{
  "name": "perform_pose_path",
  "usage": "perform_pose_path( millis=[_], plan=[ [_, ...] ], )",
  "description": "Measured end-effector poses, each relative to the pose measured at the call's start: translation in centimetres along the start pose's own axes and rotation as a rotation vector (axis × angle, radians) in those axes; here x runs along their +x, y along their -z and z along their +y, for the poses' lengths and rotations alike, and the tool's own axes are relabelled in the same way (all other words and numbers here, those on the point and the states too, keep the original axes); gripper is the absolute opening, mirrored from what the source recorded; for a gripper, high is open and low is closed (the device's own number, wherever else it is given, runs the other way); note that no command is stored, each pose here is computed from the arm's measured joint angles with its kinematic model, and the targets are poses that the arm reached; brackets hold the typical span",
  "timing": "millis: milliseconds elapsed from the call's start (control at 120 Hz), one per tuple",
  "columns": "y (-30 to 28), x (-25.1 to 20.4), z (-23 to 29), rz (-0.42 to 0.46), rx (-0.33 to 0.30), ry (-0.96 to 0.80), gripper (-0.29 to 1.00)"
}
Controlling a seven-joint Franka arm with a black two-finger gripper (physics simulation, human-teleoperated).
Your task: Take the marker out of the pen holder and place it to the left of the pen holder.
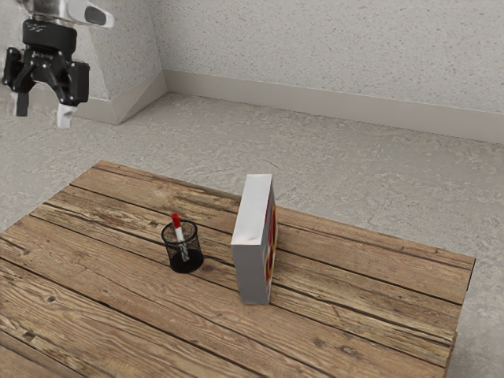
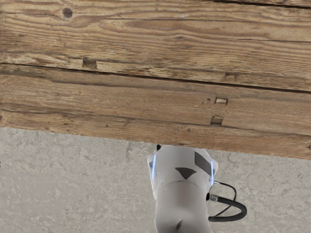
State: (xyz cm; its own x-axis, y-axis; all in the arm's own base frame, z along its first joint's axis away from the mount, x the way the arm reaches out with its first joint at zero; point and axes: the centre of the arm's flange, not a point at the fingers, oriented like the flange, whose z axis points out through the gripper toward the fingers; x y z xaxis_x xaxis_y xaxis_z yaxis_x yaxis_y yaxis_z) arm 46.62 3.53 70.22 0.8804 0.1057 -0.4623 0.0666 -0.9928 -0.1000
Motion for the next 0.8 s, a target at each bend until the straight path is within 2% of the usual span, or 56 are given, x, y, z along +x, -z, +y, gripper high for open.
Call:
perform_pose_path(
  millis=[100,183,267,317,383,583,800],
  plan=[
    [0.2,3.7,-3.5,0.174,-0.006,0.065,0.69],
    [-0.2,6.1,-4.8,0.244,-0.007,0.088,0.69],
    [-3.5,11.7,-1.7,0.23,0.001,0.035,0.69],
    [-8.0,14.2,0.8,0.2,-0.032,-0.015,0.68],
    [-11.9,16.1,2.3,0.204,-0.068,-0.035,0.68],
    [-14.5,18.5,4.8,0.322,-0.108,-0.032,0.68],
    [-19.4,20.1,4.7,0.379,-0.132,0.011,0.68]
  ],
)
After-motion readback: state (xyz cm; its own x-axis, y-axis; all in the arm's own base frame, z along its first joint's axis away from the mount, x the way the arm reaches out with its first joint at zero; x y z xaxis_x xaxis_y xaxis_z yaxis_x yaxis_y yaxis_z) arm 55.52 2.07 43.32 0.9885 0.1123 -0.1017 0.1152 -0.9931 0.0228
